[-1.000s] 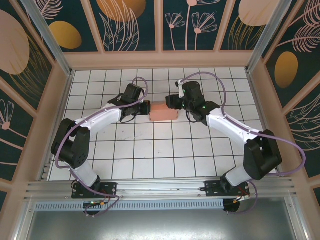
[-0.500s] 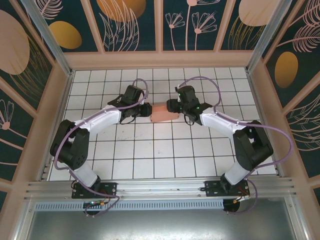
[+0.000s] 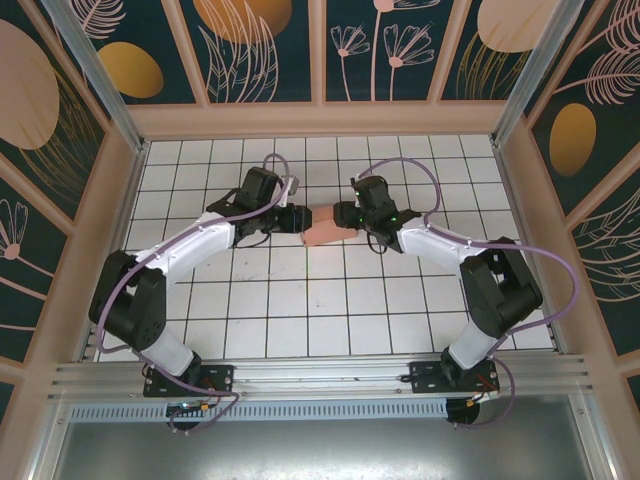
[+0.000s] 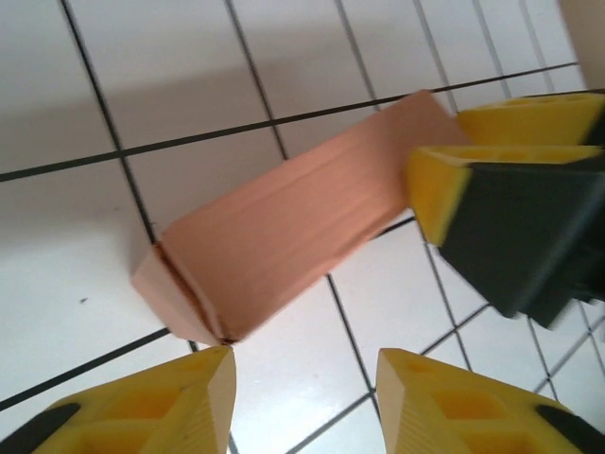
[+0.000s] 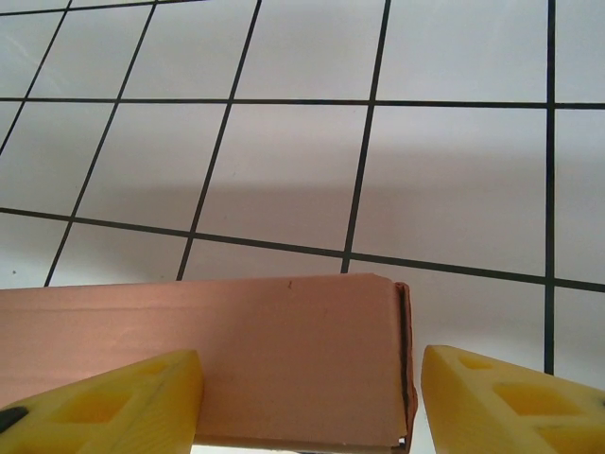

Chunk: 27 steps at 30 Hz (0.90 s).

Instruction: Fold the paper box

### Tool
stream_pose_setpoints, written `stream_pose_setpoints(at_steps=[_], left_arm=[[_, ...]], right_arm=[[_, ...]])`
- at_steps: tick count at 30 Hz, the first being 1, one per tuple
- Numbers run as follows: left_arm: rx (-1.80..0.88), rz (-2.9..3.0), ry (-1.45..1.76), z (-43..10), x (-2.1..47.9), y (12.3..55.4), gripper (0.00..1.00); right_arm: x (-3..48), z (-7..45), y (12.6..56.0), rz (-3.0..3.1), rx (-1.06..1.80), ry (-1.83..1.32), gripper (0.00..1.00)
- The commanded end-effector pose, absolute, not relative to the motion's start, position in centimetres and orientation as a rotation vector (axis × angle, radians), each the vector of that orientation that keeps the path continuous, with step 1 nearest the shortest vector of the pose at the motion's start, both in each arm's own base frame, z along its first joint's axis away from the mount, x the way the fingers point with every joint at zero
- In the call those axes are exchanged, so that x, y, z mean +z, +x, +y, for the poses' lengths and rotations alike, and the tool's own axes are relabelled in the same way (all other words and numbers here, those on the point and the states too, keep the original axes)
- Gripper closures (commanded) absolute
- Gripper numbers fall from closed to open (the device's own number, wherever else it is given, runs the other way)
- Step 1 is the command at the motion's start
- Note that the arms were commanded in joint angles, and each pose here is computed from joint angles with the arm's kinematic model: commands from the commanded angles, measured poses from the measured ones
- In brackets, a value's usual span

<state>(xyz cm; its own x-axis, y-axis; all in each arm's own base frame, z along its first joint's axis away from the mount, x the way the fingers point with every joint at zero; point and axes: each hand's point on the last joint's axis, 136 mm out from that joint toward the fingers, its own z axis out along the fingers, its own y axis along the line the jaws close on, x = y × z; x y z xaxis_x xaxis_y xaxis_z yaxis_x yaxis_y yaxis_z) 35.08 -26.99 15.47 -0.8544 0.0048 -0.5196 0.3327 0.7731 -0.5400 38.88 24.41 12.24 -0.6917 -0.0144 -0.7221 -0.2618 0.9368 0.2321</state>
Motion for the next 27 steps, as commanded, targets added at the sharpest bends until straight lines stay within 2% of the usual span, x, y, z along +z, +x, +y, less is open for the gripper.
stream_pose_setpoints(at_steps=[1, 4, 9, 12, 20, 24, 27], left_arm=[[-1.054, 2.341, 0.245, -27.8, 19.1, 34.9, 0.50], [-1.033, 2.315, 0.156, -26.8, 19.4, 36.1, 0.42], [-0.944, 2.371, 0.044, -25.7, 17.2, 37.7, 0.38], [-0.937, 2.433, 0.029, -25.8, 15.2, 37.6, 0.39], [-0.903, 2.567, 0.055, -25.3, 10.2, 35.8, 0.60], [-0.847, 2.643, 0.041, -24.4, 6.9, 34.6, 0.80], [-0.828, 2.683, 0.032, -24.2, 5.2, 34.2, 0.79]], right_arm=[[9.8, 23.5, 37.9, 2.366, 0.348, -0.184, 0.37], [9.6, 23.3, 37.5, 2.373, 0.353, -0.184, 0.37], [9.3, 23.0, 36.9, 2.378, 0.364, -0.179, 0.38], [9.3, 22.9, 36.7, 2.378, 0.363, -0.181, 0.38], [9.6, 23.3, 37.1, 2.371, 0.381, -0.190, 0.38], [10.5, 23.7, 37.5, 2.354, 0.423, -0.191, 0.38], [12.6, 24.4, 37.7, 2.298, 0.497, -0.192, 0.39]])
